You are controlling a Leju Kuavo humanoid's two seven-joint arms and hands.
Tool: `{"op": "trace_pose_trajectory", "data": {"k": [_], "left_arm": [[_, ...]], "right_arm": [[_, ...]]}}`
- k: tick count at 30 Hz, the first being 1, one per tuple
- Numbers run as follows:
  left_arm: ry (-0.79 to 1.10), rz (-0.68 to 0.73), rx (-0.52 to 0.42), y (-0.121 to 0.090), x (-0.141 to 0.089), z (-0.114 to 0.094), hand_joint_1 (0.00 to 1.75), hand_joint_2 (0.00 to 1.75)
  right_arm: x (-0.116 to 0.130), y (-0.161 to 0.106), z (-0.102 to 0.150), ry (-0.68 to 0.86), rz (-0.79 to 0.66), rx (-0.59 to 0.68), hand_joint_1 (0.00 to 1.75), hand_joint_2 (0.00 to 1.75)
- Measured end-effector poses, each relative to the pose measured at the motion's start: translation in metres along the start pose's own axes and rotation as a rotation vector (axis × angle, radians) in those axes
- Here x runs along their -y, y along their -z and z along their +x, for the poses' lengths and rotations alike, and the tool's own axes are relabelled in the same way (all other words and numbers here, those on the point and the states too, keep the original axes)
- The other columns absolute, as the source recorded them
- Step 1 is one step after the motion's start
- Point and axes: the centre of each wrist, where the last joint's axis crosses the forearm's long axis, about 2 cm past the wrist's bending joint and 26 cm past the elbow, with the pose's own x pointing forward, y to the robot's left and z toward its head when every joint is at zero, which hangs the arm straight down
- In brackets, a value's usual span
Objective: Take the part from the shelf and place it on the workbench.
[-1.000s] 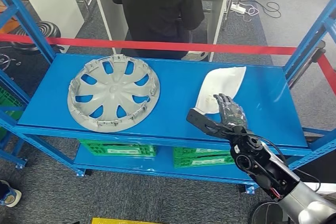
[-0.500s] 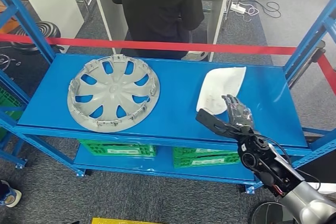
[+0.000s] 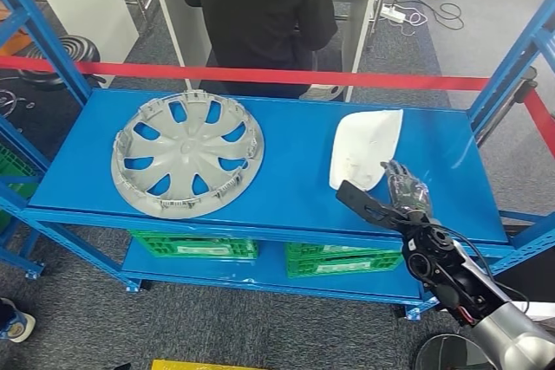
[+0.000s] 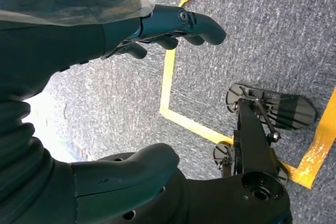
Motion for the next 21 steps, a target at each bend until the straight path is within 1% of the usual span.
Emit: {"op": "trace_pose_trajectory", "data": {"k": [1,2,3,5,6,11,13,15,21], "left_arm": [[0.0,0.0,0.0,0.0,0.0,0.0,0.0,1.75],[0.0,0.0,0.0,0.0,0.0,0.0,0.0,1.75],[0.0,0.0,0.0,0.0,0.0,0.0,0.0,1.75],[0.0,0.0,0.0,0.0,-0.0002,-0.0001,0.0,1.75],[0.0,0.0,0.0,0.0,-0.0002,-0.0001,0.0,1.75],[-0.004,0.0,0.001,0.0,-0.0003,-0.0002,0.0,1.75],[-0.004,0.0,0.003,0.0,-0.0002,-0.0002,0.0,1.75],[-0.006,-0.001,0.004,0.0,-0.0001,-0.0003,0.0,1.75],[-0.009,-0.002,0.005,0.0,0.0002,-0.0003,0.0,1.75]], "right_arm": [[0.0001,-0.0001,-0.0008,0.0,0.0,-0.002,0.82,1.75],[0.0,-0.0002,-0.0014,0.001,0.0,-0.004,1.05,1.75],[-0.0003,-0.0005,-0.0019,0.002,0.001,-0.006,1.21,1.75],[-0.0012,-0.0011,-0.0033,0.002,0.004,-0.011,0.69,1.75],[-0.0016,-0.0014,-0.004,0.001,0.005,-0.012,0.58,1.75],[-0.0024,-0.0026,-0.008,0.001,0.008,-0.019,0.29,1.75],[-0.0019,-0.0024,-0.009,0.001,0.006,-0.02,0.12,1.75],[-0.0009,-0.002,-0.0095,-0.001,0.003,-0.02,0.0,1.75],[0.0023,-0.0008,-0.0095,-0.023,-0.016,-0.02,0.0,1.75]]}}
